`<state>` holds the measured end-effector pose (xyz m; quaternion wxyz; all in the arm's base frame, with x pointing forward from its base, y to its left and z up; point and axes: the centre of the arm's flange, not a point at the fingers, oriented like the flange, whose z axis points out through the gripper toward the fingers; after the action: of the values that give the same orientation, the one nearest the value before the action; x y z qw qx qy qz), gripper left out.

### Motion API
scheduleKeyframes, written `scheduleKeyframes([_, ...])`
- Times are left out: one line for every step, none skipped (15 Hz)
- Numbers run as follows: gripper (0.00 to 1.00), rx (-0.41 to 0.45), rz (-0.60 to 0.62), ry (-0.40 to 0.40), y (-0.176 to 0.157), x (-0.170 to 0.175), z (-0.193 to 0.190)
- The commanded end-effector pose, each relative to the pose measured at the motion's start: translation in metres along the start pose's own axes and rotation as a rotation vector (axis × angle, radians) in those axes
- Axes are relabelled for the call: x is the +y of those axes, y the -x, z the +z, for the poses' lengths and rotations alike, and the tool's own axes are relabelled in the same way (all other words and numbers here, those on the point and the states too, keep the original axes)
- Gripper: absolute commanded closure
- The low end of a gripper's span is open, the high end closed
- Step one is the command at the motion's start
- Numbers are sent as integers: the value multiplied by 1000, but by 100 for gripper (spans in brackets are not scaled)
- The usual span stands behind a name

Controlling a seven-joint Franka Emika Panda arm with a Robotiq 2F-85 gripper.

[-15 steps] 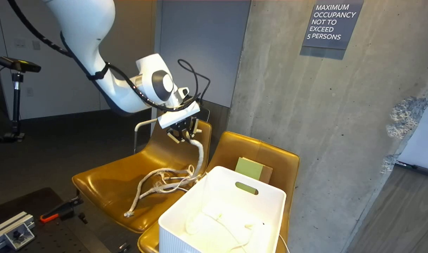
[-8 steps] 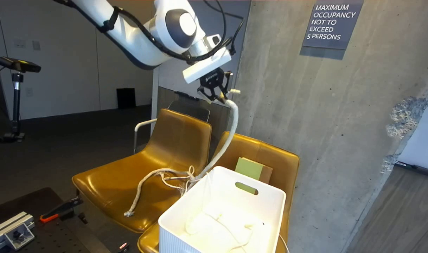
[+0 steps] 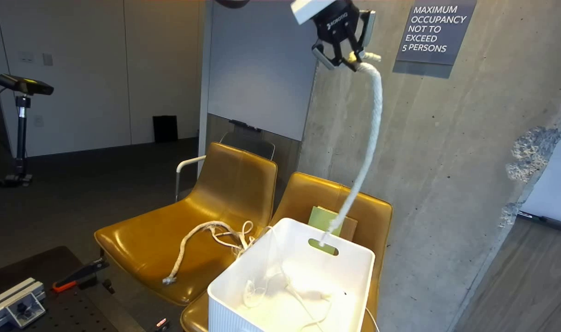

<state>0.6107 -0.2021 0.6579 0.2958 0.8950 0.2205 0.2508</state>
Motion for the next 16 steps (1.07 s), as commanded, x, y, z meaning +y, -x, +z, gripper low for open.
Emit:
scheduleKeyframes([97,-15,-11,-24,8,40,-14])
scheduleKeyframes([97,-33,-15,-40,18,33,-8])
scheduleKeyframes([97,-50,-19,-52,26,28,2])
scheduleKeyframes([97,-69,-21,-67,34,23,11])
scheduleKeyframes([97,-91,-20,-87,42,16,24])
scheduleKeyframes([97,-108,-17,-105,50,8,34])
scheduleKeyframes([97,-131,-11,-128,58,0,47])
scheduleKeyframes([97,-151,-6,-149,66,-9,59])
scheduleKeyframes([97,-168,-1,-167,72,-18,68])
scheduleKeyframes([97,-184,1,-189,78,-26,78])
scheduleKeyframes([97,-197,2,-210,84,-35,84])
scheduleKeyframes([97,-210,0,-228,92,-45,86])
scheduleKeyframes([97,-222,-6,-247,97,-55,91])
scheduleKeyframes([97,-235,-18,-269,102,-68,94])
scheduleKeyframes([97,-248,-33,-287,108,-81,99])
scheduleKeyframes([97,-265,-52,-306,113,-96,104])
